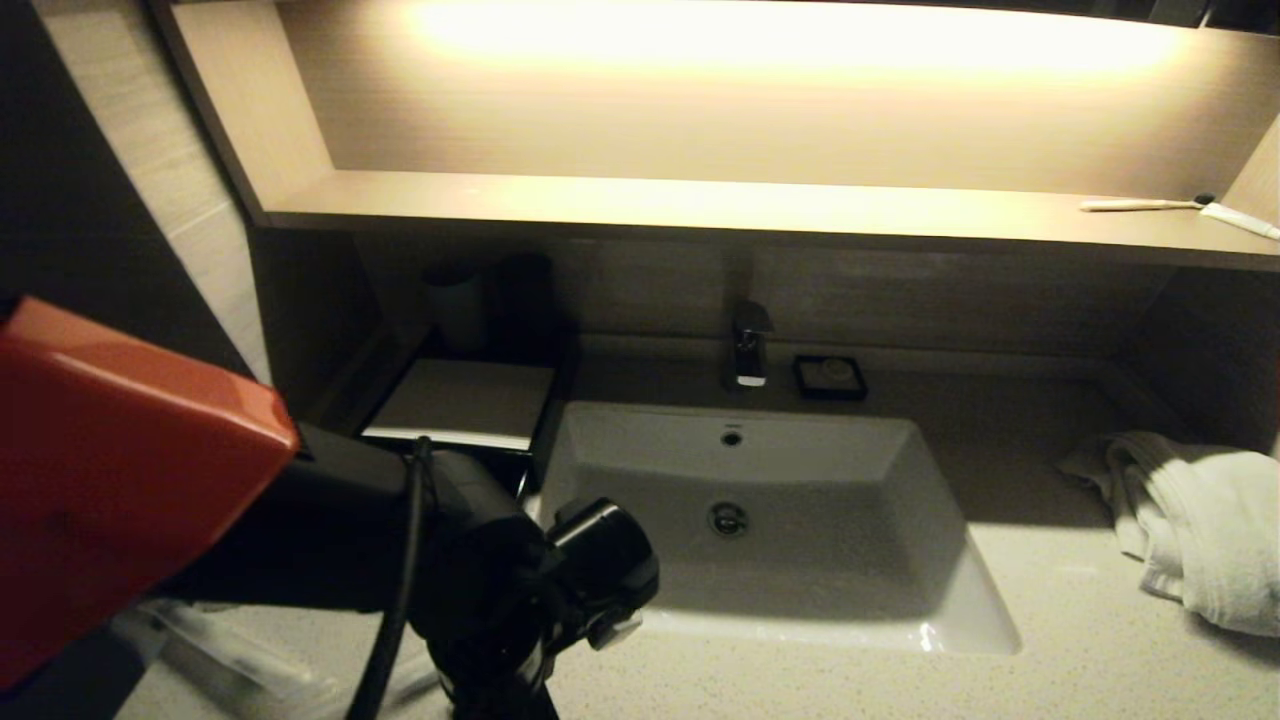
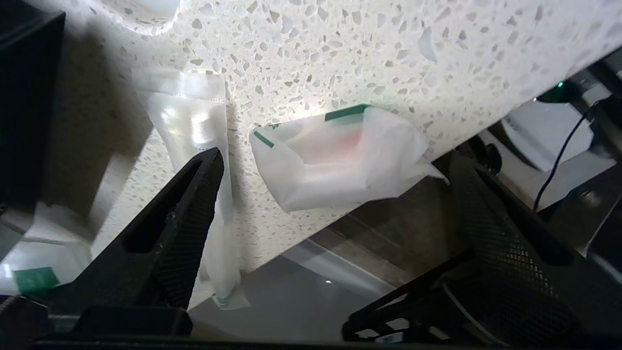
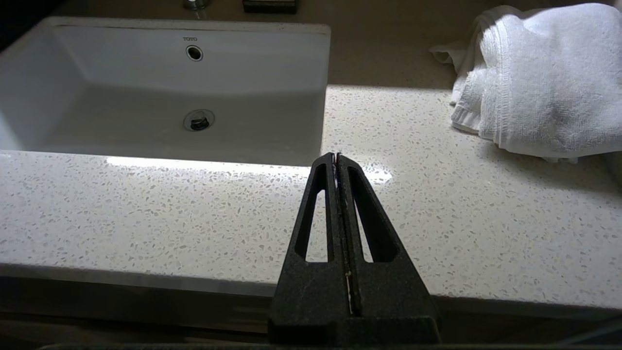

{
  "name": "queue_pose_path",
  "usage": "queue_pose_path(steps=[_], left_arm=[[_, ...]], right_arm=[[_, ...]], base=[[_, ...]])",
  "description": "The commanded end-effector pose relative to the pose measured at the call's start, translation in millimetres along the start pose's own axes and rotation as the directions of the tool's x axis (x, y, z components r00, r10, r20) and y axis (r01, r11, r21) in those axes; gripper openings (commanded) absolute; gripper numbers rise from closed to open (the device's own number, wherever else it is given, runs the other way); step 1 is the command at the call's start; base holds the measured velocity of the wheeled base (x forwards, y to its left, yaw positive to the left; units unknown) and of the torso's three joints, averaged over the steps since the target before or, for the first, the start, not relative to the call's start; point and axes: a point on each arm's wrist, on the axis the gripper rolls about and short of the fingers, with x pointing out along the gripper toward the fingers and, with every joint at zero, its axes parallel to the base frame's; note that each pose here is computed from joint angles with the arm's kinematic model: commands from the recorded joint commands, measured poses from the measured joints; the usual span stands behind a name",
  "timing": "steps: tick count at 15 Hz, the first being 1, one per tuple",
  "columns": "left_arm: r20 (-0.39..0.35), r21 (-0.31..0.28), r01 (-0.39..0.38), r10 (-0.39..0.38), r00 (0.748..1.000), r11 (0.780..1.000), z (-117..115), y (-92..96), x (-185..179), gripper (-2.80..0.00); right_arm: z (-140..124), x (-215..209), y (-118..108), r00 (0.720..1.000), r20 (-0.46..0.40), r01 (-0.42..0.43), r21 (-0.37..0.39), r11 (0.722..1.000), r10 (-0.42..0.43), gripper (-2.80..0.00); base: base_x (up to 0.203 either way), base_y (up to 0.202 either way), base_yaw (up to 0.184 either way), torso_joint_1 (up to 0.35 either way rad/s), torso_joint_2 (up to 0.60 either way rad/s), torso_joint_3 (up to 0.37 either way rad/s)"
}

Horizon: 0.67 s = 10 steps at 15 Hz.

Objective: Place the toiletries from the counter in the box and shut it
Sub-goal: Pick up the bathroom toiletry

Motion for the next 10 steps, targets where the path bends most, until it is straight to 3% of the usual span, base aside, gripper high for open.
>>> queue_pose_path(steps=[1,6,7,10], left_arm=[[-0.012,-0.001,-0.001,0.001,1.0,1.0,0.9,-0.5,2.8,0.0],[-0.02,0.0,0.001,-0.001,1.0,1.0,0.1,-1.2,4.8,0.0],[-0.021,0.0,-0.002,0.002,1.0,1.0,0.1,-1.1,4.8,-2.8],[-0.021,0.0,0.001,-0.001,1.0,1.0,0.1,-1.2,4.8,-2.8]], right_arm=[[0.0,0.0,0.0,1.0,0.0,0.0,0.0,1.0,0.0,-2.8],[0.0,0.0,0.0,1.0,0.0,0.0,0.0,1.0,0.0,-2.8],[0.0,0.0,0.0,1.0,0.0,0.001,0.0,1.0,-0.001,-2.8],[-0.1,0.0,0.0,1.0,-0.001,0.0,0.0,1.0,0.0,-2.8]], base=[[0.0,0.0,0.0,0.0,0.0,0.0],[0.0,0.0,0.0,0.0,0.0,0.0],[0.0,0.0,0.0,0.0,0.0,0.0],[0.0,0.0,0.0,0.0,0.0,0.0]])
